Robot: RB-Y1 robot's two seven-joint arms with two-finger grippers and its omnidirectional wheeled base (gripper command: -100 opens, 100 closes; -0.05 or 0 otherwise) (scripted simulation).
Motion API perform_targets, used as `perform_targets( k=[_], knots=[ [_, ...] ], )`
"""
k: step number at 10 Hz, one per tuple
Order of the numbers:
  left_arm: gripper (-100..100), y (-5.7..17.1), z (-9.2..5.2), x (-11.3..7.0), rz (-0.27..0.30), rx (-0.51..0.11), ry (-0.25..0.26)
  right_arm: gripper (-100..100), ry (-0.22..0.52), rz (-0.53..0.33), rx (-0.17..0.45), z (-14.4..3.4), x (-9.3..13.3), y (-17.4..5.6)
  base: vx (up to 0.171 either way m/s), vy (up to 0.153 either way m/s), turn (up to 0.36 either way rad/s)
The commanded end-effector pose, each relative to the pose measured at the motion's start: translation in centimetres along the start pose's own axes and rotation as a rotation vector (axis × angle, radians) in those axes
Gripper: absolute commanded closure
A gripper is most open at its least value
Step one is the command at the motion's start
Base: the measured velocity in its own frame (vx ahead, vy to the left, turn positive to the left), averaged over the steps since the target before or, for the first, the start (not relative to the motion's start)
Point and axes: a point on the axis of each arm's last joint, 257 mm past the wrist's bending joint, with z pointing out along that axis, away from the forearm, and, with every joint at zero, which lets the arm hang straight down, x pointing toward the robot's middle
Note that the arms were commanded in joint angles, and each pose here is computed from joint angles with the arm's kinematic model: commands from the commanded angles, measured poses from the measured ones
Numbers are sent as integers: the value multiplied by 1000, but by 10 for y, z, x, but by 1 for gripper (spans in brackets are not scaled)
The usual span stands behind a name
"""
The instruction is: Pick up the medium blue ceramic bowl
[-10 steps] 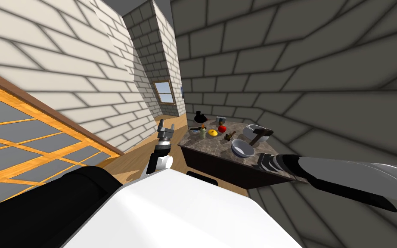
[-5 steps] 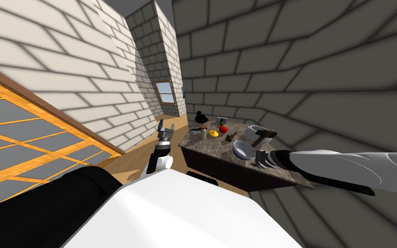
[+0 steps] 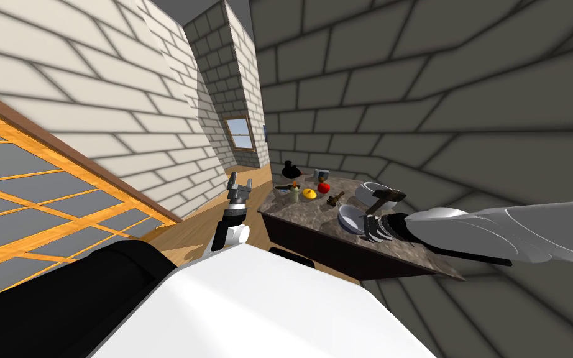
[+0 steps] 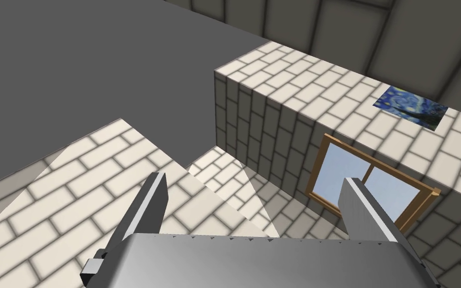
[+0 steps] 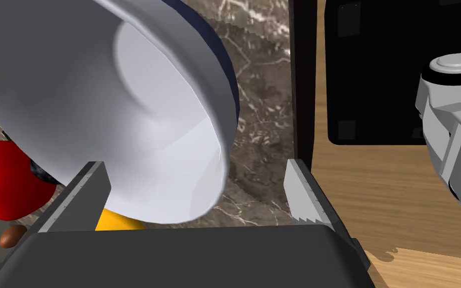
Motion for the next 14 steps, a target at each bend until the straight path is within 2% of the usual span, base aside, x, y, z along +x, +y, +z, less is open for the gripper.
perform_targets(
  k=[1,3,4,5,7,8,9,13,14],
  knots=[
    [0,0,0,0,0,0,0,-100,8,-38,-20,4,-2,8,29,7,12],
    [0,0,0,0,0,0,0,-100,12,-42,-28,4,-1,11,14,2,5],
    [0,0,0,0,0,0,0,0,11,-42,-28,4,-2,11,0,0,0],
    [0,0,0,0,0,0,0,-100,24,-2,-21,6,15,11,-30,5,273],
    [0,0,0,0,0,0,0,-100,37,38,-15,8,32,12,-68,-1,273],
    [0,0,0,0,0,0,0,-100,37,38,-15,8,32,12,-47,4,71],
    [0,0,0,0,0,0,0,-100,52,78,-10,10,50,14,-54,12,244],
    [0,0,0,0,0,0,0,-100,84,158,0,12,87,21,-58,9,251],
    [0,0,0,0,0,0,0,-100,79,145,-2,12,82,21,-24,0,47]
  ],
)
